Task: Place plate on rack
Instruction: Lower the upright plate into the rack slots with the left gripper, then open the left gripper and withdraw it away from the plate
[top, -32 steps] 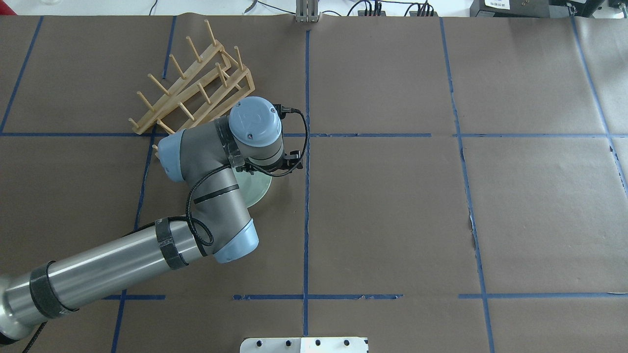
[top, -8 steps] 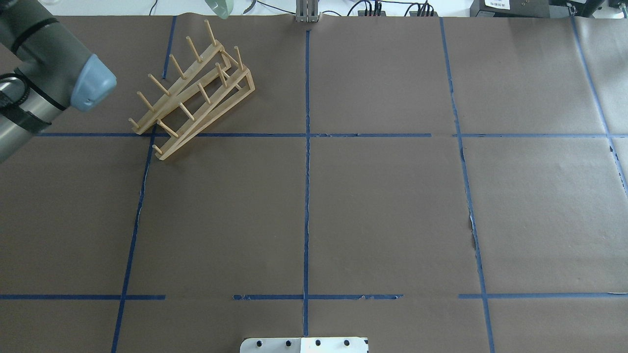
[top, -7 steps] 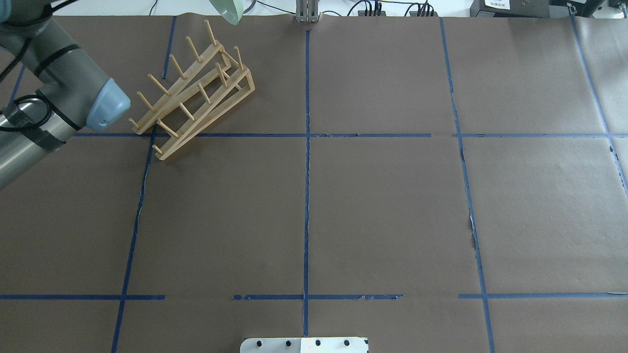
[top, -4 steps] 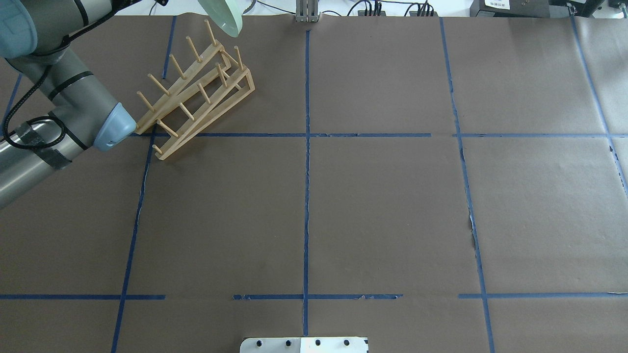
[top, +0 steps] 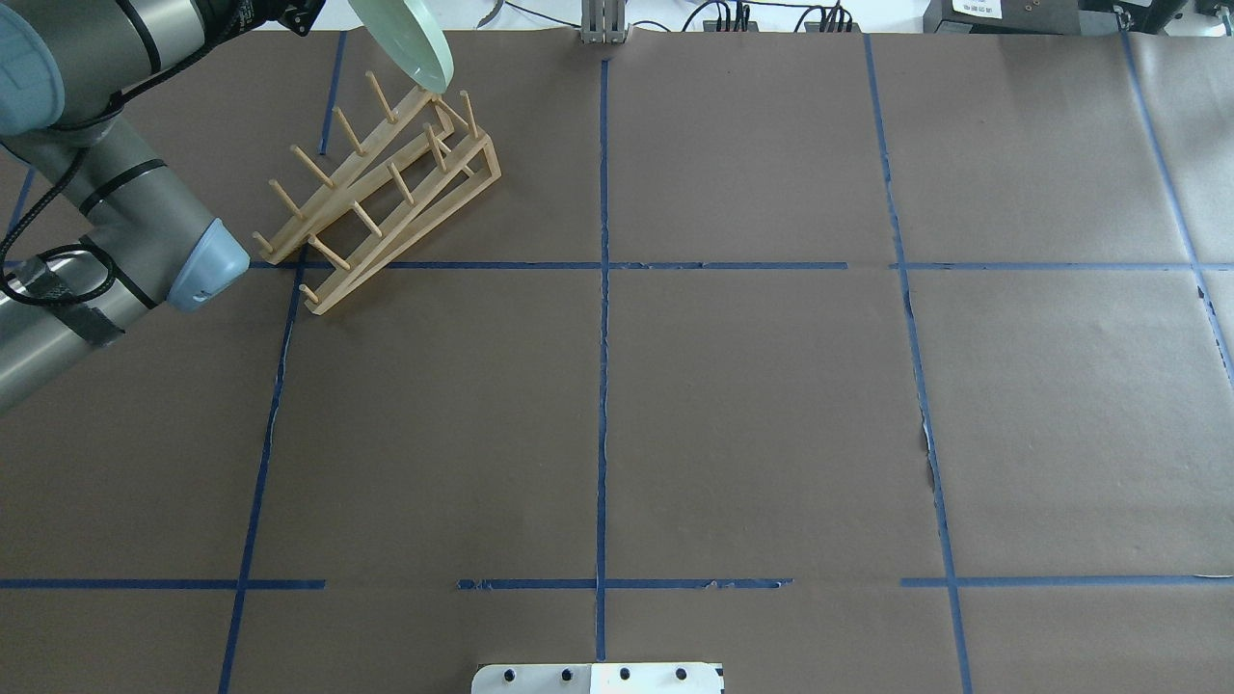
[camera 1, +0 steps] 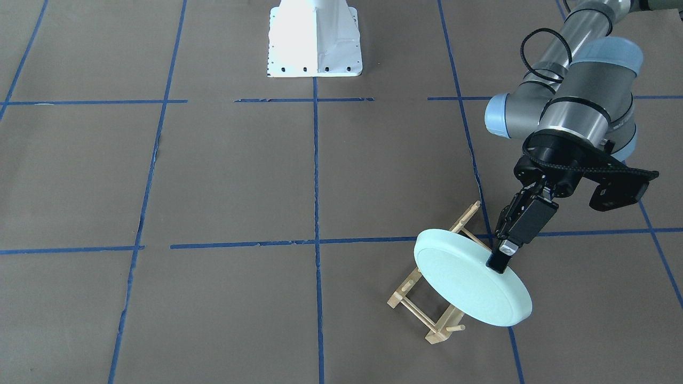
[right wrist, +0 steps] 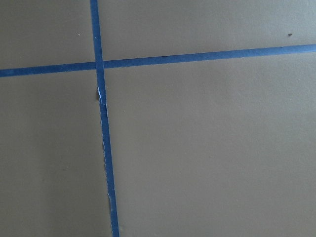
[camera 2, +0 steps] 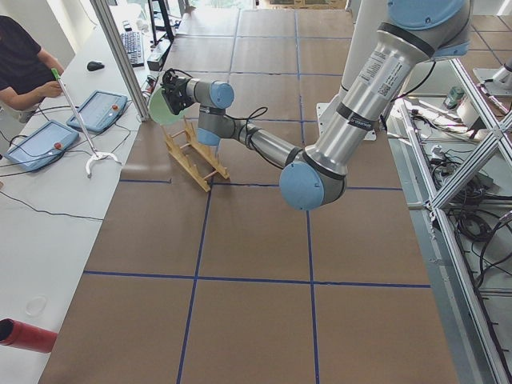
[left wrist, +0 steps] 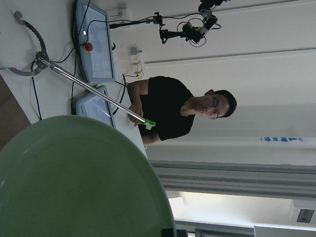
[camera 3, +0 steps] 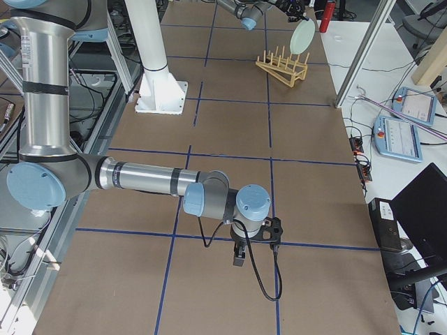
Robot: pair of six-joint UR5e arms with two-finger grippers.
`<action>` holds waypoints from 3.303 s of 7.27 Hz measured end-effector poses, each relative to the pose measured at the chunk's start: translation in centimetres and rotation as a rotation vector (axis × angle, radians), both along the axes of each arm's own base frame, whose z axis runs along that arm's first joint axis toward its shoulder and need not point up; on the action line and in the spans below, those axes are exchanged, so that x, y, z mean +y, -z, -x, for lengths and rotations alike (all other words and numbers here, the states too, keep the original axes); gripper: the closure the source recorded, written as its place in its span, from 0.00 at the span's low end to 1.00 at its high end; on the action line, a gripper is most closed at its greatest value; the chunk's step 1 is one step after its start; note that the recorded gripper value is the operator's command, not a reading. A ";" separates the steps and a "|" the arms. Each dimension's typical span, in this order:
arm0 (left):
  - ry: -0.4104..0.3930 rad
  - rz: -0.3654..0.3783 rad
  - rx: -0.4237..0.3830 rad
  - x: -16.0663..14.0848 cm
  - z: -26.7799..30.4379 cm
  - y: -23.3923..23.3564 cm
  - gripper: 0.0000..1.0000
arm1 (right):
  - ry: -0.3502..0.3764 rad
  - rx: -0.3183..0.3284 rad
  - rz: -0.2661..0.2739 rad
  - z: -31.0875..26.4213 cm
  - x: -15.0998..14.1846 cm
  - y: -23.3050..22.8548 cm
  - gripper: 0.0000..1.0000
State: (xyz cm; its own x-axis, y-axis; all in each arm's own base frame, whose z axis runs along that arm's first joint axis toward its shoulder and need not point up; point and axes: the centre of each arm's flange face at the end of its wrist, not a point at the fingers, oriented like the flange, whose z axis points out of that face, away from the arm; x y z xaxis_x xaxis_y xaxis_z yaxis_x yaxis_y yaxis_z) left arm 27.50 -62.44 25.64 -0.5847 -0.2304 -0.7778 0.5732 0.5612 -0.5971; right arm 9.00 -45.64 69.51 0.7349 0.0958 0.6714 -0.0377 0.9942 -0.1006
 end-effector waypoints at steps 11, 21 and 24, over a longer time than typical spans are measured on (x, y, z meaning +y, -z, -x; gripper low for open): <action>-0.019 0.118 0.039 -0.1 -3.8 -3.4 1.00 | 0.000 0.000 0.000 0.0 0.0 0.0 0.00; -0.020 0.095 -0.092 -0.2 -6.3 -5.9 0.00 | 0.000 0.000 0.000 0.0 0.0 0.0 0.00; -0.063 -0.059 -0.314 0.4 -5.0 -4.9 0.00 | 0.000 0.000 0.000 0.0 0.0 0.0 0.00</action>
